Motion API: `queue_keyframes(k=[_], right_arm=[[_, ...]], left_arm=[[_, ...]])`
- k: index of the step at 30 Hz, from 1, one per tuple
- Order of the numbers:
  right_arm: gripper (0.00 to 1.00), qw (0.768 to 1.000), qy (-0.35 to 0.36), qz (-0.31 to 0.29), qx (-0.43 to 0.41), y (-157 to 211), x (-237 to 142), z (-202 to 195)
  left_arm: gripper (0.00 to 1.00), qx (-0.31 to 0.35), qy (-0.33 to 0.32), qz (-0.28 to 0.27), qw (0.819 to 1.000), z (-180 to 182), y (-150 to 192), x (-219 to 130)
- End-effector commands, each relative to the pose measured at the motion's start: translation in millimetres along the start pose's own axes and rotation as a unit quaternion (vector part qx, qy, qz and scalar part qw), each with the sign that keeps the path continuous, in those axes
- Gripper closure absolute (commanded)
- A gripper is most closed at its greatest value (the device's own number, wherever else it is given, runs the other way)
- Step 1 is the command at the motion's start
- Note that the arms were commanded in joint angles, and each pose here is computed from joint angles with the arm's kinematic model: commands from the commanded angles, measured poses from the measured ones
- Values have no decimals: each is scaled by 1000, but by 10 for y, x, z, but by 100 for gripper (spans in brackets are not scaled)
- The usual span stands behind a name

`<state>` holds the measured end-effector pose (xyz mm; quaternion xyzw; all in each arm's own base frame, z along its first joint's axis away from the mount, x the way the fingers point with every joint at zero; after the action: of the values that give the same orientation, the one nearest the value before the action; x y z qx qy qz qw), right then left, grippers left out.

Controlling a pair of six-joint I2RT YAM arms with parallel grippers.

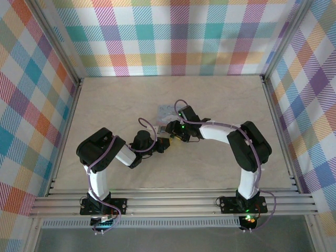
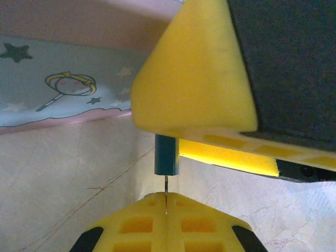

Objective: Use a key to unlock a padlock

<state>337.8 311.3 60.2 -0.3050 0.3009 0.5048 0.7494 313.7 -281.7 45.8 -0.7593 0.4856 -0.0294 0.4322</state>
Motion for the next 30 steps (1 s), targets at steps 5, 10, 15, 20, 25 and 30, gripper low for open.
queue_keyframes(k=[5,10,15,20,25,30], right_arm=[[48,998,45,34,2,144,104,-189],[58,998,58,37,-3,170,88,-240],[73,998,59,37,-8,176,60,-242],[91,998,52,34,-15,164,20,-193],[100,998,39,36,-12,170,5,-141],[100,999,38,38,-4,180,-2,-135]], left_arm=[[100,17,27,-10,999,-128,-164,-21],[100,19,29,-9,999,-150,-218,-44],[100,24,35,-8,999,-191,-269,-58],[100,24,36,-4,999,-217,-275,-81],[100,23,32,-2,999,-234,-287,-127],[85,21,22,-8,999,-249,-338,-218]])
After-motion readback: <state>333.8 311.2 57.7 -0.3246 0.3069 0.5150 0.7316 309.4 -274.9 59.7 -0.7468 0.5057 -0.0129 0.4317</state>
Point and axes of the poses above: each hand's point on the last joint's axis, 136 mm out from that joint toward the fingers, its own x axis out along the fingers, its own z axis along the line the jaws close on, y = z × x, the point moved 1 cm from there along -x, back along the fingers, and after that the axes turned 1 degree about x, right-handed, at the moved point
